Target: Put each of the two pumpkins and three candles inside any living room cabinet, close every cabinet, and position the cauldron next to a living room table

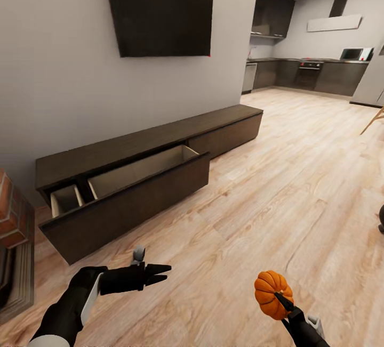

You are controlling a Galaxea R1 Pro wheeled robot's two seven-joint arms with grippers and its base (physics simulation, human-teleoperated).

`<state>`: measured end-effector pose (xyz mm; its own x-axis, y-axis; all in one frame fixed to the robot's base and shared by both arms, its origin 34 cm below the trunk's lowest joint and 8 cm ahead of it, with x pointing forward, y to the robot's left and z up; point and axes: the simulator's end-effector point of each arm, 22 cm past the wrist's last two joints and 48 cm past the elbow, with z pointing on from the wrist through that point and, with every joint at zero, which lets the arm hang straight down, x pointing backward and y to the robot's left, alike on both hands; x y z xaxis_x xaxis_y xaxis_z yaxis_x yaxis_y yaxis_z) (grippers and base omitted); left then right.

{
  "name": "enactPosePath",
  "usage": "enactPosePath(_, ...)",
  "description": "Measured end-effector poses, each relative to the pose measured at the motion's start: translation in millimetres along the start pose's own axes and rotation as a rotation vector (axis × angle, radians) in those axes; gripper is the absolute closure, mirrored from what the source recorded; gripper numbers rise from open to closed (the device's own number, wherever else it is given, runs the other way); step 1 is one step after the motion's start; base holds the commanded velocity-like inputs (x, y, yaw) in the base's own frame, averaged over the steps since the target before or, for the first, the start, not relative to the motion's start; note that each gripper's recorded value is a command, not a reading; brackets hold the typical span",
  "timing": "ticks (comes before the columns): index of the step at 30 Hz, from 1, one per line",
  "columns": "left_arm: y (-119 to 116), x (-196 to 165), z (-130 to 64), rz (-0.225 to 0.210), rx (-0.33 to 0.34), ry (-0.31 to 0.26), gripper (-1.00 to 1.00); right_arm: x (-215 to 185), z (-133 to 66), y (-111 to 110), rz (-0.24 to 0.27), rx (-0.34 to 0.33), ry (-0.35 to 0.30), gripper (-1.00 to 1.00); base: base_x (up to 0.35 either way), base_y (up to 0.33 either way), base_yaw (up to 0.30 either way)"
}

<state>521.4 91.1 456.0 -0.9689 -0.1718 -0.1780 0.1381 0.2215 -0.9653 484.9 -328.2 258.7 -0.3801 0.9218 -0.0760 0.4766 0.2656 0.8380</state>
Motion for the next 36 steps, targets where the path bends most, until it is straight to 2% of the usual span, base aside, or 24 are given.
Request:
enactPosePath(6,0,0,0.0,-0.001,0.0,0.0,-1.0,0,0.0,1,0.0,-0.003,-0.001,1.0,-0.006,0.0,0.099)
enactPosePath(36,-12,-3,-2.0,0.025,0.006,-0.007,-1.0,-4,-0.3,17,-0.01,-0.038,-0.01,1.0,-0.011,0.003,0.222)
